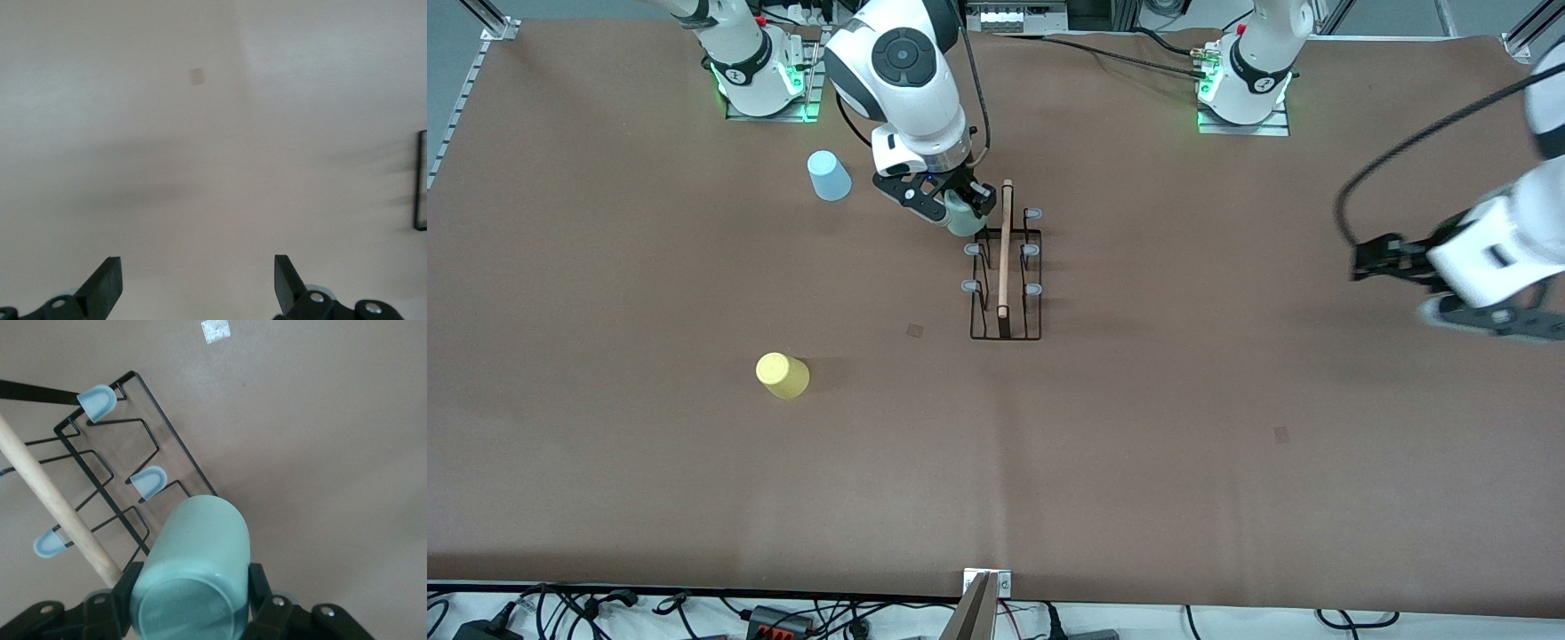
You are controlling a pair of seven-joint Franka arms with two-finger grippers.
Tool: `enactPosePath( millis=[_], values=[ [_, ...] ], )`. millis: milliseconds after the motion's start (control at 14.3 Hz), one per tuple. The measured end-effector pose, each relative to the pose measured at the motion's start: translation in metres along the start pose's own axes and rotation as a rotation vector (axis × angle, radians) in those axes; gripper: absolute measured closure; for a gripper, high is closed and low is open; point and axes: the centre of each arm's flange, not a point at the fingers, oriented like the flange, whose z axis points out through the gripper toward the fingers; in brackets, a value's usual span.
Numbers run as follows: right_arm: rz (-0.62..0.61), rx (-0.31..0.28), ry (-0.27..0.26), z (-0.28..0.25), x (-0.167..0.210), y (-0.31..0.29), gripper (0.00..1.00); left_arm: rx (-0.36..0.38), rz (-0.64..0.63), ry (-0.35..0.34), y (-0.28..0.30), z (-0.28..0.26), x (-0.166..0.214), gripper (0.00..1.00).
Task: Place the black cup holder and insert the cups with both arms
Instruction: 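Carry the teal cup to the rack while the left gripper withdraws, then place the teal cup onto a rack peg and release it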
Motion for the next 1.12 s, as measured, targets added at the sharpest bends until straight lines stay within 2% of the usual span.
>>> enactPosePath(
  millis=[210, 350, 420, 630, 840, 1119],
  values=[
    [-0.005, -0.015, -0.009, 0.010, -0.003, -0.001, 0.32, -0.084, -0.063, 0.050, -0.008, -0.010, -0.037, 0.00],
    [-0.004, -0.021, -0.013, 0.014, -0.003, -0.001, 0.32, -0.105, -0.091, 0.095, -0.017, -0.012, -0.059, 0.00],
    [-0.003, -0.021, -0.013, 0.014, -0.002, 0.000, 0.28, -0.107, -0.099, 0.103, -0.020, -0.010, -0.067, 0.00],
    [0.018, -0.011, -0.002, 0.008, 0.017, 0.002, 0.01, -0.102, -0.113, 0.105, -0.017, -0.003, -0.078, 0.00],
    [-0.031, 0.014, 0.023, -0.013, 0.079, 0.015, 0.00, -0.102, -0.127, 0.105, -0.004, -0.002, -0.085, 0.00],
    [-0.208, 0.005, 0.062, -0.043, 0.200, 0.069, 0.00, -0.103, -0.138, 0.101, -0.007, 0.000, -0.086, 0.00]
  ],
)
